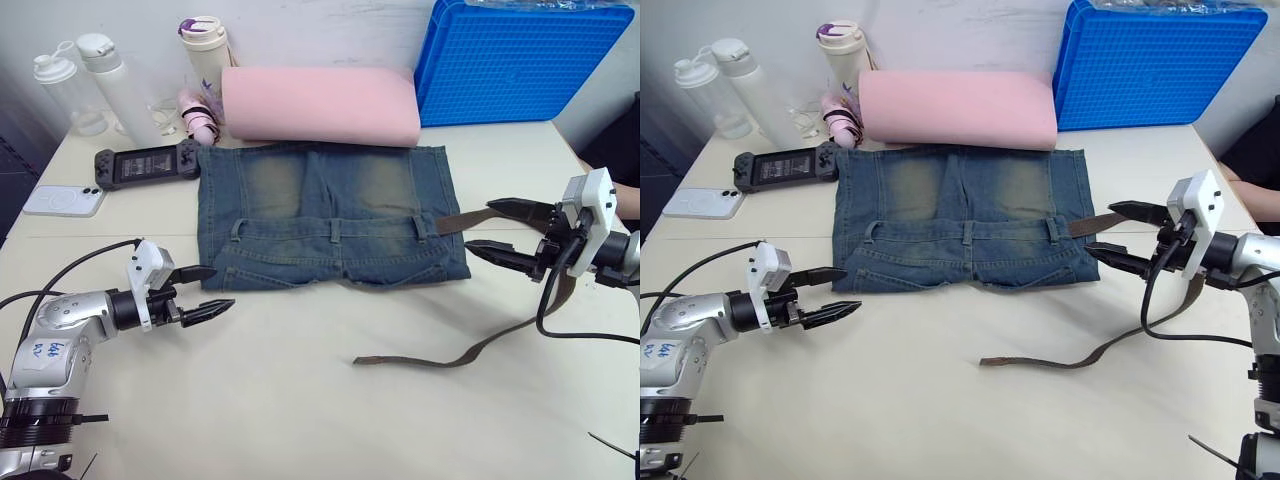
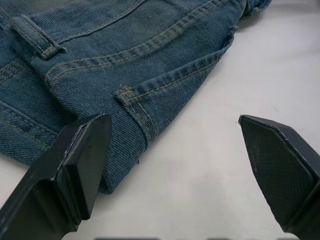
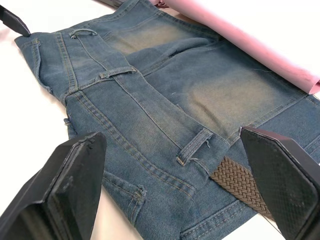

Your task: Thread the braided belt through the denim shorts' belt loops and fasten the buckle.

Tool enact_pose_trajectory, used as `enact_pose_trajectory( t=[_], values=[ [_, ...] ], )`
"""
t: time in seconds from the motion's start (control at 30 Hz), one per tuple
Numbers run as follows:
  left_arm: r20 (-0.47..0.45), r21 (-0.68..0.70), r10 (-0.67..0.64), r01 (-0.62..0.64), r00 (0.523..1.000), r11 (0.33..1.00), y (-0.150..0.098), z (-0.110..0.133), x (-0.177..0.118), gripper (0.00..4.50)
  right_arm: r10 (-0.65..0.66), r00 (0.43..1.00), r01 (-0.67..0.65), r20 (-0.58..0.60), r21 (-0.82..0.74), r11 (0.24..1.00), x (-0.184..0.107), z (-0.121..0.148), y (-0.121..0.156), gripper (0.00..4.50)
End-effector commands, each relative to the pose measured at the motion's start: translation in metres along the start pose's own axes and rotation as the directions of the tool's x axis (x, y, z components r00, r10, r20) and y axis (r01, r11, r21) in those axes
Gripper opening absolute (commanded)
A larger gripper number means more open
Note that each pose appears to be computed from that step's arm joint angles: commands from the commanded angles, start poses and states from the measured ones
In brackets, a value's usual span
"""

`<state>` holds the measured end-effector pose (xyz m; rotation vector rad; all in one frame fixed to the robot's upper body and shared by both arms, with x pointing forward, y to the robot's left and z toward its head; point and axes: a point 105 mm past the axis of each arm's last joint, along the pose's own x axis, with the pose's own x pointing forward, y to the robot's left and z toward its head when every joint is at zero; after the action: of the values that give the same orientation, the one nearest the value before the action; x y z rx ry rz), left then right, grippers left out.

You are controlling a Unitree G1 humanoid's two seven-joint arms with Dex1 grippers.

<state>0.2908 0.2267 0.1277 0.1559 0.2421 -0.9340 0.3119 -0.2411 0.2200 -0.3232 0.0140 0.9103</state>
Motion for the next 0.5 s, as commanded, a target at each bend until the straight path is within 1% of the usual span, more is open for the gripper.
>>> enact_pose_trajectory(
  t=[0.03,0.13,0.5],
  values=[
    [0.042,0.029,-0.012,0.010,0.999,1.000,-0.001,0.012,0.004,4.43,0.000,1.000,0.001,0.014,-0.052,0.999,-0.002,0.008,-0.001,4.50],
    [0.073,0.016,-0.043,0.042,0.996,0.999,-0.005,0.018,0.008,4.43,-0.004,1.000,0.004,0.004,-0.055,0.998,-0.003,0.006,-0.001,4.50],
    [0.060,0.020,-0.122,0.121,0.991,0.992,-0.014,0.019,0.016,4.43,-0.008,1.000,0.007,-0.013,-0.062,0.998,-0.007,0.006,-0.002,4.50]
  ],
)
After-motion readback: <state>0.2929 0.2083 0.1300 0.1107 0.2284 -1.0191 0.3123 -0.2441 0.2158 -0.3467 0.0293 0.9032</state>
